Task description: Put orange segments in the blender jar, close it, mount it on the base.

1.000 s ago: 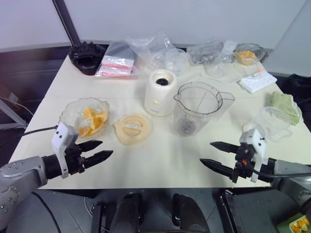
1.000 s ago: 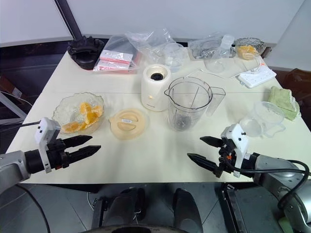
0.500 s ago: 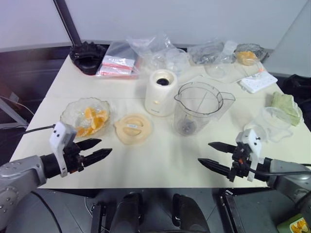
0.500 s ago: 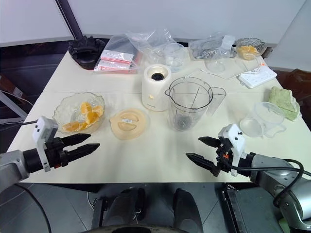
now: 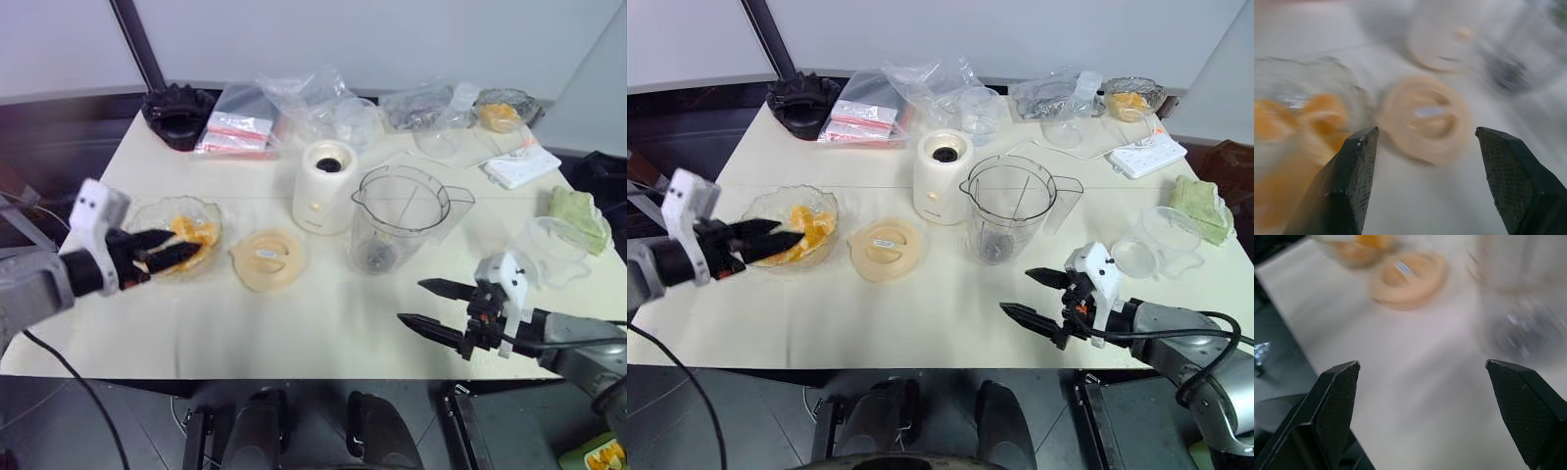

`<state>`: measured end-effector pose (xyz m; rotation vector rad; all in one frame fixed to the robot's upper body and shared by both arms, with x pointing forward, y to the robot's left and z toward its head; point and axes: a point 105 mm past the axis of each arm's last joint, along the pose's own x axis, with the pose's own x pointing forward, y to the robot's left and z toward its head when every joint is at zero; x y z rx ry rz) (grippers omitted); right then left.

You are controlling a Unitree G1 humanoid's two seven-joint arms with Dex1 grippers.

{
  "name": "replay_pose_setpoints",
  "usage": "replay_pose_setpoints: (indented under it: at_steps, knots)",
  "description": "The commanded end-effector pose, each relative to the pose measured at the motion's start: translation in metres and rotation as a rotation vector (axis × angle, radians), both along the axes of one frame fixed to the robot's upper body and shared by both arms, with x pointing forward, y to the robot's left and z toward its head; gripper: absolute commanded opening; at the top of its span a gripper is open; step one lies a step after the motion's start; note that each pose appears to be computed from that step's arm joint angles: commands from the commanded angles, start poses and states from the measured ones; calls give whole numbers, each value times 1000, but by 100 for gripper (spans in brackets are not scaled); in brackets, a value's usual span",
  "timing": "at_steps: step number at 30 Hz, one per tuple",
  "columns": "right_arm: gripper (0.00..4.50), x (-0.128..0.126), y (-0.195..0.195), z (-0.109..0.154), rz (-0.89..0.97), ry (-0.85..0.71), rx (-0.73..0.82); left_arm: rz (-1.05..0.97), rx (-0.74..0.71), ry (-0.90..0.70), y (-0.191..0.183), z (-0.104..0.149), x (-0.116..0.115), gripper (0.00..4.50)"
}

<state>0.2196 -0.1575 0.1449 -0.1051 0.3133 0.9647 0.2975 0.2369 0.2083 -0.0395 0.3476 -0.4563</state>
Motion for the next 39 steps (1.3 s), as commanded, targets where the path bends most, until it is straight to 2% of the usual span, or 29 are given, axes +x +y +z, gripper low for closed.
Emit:
replay_pose_setpoints:
  at_steps: [1, 3, 5, 7, 11, 18, 36, 39]
  knots:
    - [434, -11, 23, 8, 87, -46, -16, 172, 17, -3, 8, 11, 28, 331]
    - [434, -12, 27, 9, 91, -54, -17, 276, 34, 44, 9, 9, 43, 331]
    - [434, -13, 30, 11, 102, -64, -24, 445, 85, 160, 17, -1, 54, 331]
    - [434, -14, 31, 12, 106, -71, -34, 502, 93, 301, 12, -15, 65, 331]
    - [434, -17, 27, 6, 103, -58, -52, 592, 94, 342, 2, -14, 81, 331]
    - [434, -17, 16, -6, 73, -48, -82, 743, 176, 474, 18, -49, 86, 331]
    - [434, -25, 23, -4, 37, -49, -84, 726, 119, 585, 6, -82, 89, 331]
    - [434, -21, 24, -3, 31, -53, -87, 746, 132, 592, 8, -85, 88, 256]
